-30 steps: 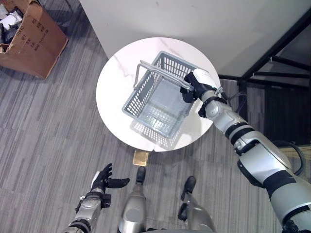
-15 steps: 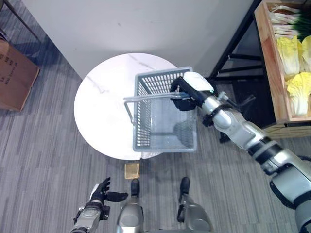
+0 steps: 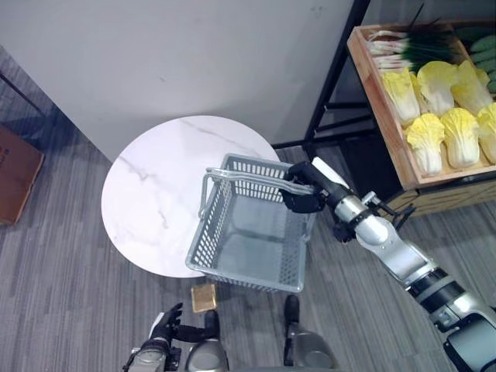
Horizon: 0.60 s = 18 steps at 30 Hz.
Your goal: Get the vegetables into the basket
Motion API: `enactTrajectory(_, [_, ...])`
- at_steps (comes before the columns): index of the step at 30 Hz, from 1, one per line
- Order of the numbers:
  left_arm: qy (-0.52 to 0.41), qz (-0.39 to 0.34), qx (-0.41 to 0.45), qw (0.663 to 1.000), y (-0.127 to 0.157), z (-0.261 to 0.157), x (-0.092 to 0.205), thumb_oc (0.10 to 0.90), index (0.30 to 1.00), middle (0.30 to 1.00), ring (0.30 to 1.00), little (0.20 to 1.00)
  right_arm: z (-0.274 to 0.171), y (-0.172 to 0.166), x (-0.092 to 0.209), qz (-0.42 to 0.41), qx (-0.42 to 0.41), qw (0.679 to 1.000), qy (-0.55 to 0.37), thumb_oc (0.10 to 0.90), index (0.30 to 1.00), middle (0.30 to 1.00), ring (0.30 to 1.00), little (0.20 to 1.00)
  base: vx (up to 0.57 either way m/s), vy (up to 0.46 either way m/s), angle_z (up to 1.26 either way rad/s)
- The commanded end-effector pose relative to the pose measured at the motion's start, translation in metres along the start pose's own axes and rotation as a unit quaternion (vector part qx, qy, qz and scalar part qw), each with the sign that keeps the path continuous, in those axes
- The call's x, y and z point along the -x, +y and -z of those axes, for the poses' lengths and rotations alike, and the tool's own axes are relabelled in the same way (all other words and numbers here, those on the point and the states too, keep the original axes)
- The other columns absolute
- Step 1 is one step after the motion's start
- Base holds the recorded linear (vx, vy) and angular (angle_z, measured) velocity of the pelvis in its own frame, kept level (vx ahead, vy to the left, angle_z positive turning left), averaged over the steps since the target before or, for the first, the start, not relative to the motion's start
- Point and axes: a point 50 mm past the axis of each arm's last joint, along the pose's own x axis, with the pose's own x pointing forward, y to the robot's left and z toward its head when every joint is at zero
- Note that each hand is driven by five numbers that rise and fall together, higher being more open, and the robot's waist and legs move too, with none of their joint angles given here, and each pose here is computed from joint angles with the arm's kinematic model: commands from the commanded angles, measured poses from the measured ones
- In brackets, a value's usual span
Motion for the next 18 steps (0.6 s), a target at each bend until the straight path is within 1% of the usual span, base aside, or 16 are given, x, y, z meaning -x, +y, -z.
enactTrajectory(1, [0.031, -0.019, -0.048, 0.998, 0.017, 0.014, 0.002, 0.9, 1.0, 1.0, 1.0, 1.0, -0.094, -0.057, -0.006, 0.12, -0.045, 0.959, -0.252, 0.4, 0.3, 0.3, 0.3, 0.3, 0.0, -0.015, -0.09])
enactTrajectory(3, [0.033, -0.019, -0.05, 0.998, 0.017, 0.015, 0.003, 0.9, 1.0, 1.0, 1.0, 1.0, -0.093, -0.057, -0.004, 0.123, -0.042, 0.959, -0.253, 0.4, 0.3, 0.3, 0.3, 0.3, 0.0, -0.016, -0.07])
enactTrajectory(4, [0.032, -0.018, -0.052, 0.998, 0.016, 0.015, 0.003, 0.9, 1.0, 1.0, 1.0, 1.0, -0.094, -0.059, 0.001, 0.127, -0.022, 0.958, -0.255, 0.4, 0.3, 0.3, 0.3, 0.3, 0.01, -0.025, -0.07])
enactTrajectory(8, [0.034, -0.016, -0.058, 0.998, 0.015, 0.016, 0.003, 0.9, 1.0, 1.0, 1.0, 1.0, -0.092, -0.06, 0.007, 0.136, 0.003, 0.958, -0.253, 0.4, 0.3, 0.3, 0.3, 0.3, 0.0, -0.007, -0.01])
enactTrajectory(12, [0.021, -0.01, -0.07, 0.997, 0.013, 0.011, 0.002, 0.9, 1.0, 1.0, 1.0, 1.0, -0.095, -0.066, 0.017, 0.148, 0.074, 0.952, -0.256, 0.4, 0.3, 0.3, 0.3, 0.3, 0.03, -0.008, -0.1])
enactTrajectory(18, [0.009, -0.017, -0.081, 0.997, 0.018, 0.002, -0.001, 0.9, 1.0, 1.0, 1.0, 1.0, -0.094, -0.071, 0.021, 0.155, 0.1, 0.949, -0.254, 0.4, 0.3, 0.3, 0.3, 0.3, -0.03, 0.032, -0.07])
